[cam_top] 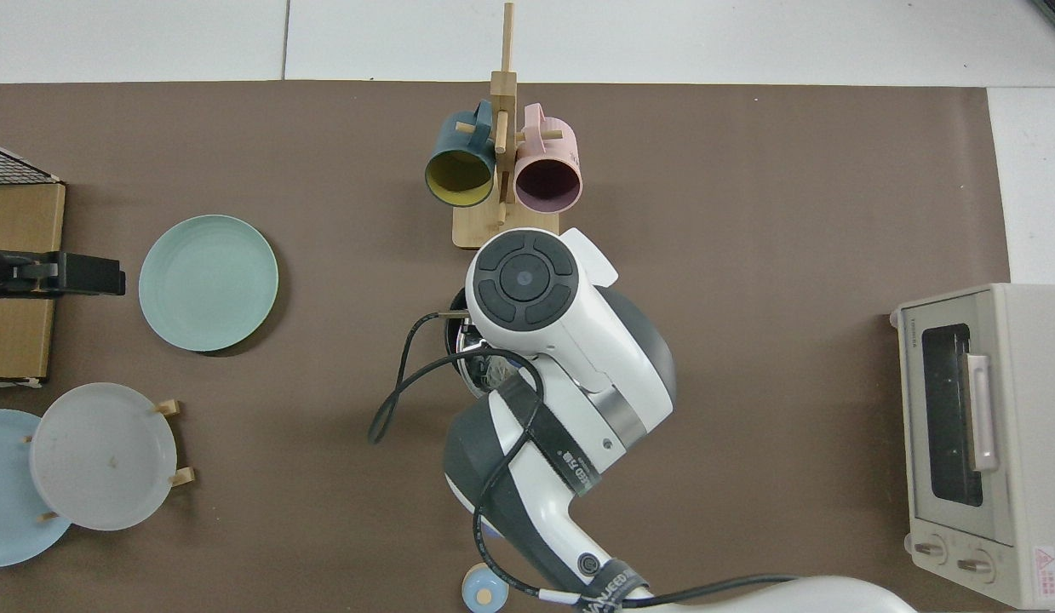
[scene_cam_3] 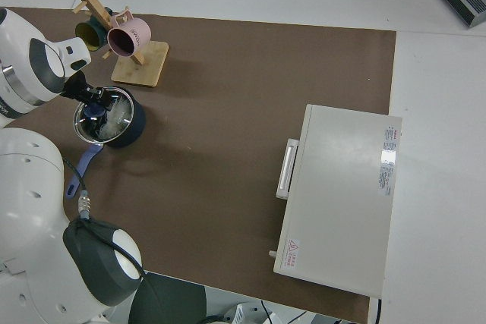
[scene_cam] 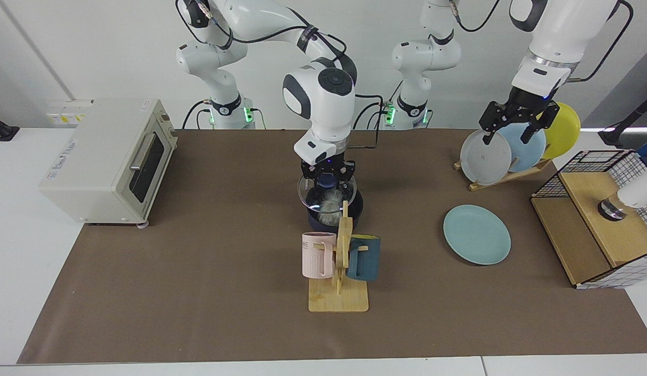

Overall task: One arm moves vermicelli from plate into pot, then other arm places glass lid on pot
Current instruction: 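Carry the glass lid with the right gripper and lower it onto the pot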

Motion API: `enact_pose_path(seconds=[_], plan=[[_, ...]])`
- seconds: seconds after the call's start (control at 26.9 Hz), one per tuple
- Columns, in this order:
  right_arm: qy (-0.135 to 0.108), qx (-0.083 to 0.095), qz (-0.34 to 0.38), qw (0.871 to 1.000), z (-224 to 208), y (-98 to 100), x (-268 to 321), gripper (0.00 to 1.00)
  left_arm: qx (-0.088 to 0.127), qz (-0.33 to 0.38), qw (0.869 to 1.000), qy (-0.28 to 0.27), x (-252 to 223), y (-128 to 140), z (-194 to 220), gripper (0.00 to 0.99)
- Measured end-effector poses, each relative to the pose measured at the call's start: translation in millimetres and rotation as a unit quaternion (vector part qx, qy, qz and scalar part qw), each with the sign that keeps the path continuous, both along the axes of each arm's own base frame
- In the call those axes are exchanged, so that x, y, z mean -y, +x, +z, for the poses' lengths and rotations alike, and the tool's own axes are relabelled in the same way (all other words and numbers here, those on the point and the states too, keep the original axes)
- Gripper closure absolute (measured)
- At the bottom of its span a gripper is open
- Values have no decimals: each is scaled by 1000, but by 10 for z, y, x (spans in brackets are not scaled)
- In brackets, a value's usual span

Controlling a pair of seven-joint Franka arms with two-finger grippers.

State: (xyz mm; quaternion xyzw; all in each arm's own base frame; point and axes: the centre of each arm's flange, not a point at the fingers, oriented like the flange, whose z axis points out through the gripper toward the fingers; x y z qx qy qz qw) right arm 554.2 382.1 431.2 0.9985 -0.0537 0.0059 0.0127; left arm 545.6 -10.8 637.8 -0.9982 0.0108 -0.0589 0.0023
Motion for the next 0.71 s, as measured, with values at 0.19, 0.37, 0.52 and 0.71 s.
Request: enact_pose_path(seconds=[0.19, 0.37, 0.52, 0.71], plan=[[3, 4, -1, 1000, -99, 60, -25, 392, 0, 0, 1000, 0, 5, 0, -2, 4], [2, 6, 0, 1000, -108, 70, -36, 392, 0, 0, 1000, 0, 5, 0, -4, 4], [1, 12, 7, 1000, -143, 57, -93, 392, -1, -1, 1000, 0, 10, -1, -4, 4], [4, 18, 6, 1000, -252, 72, -170, 392, -1, -1, 1000, 0, 13, -1, -4, 4]])
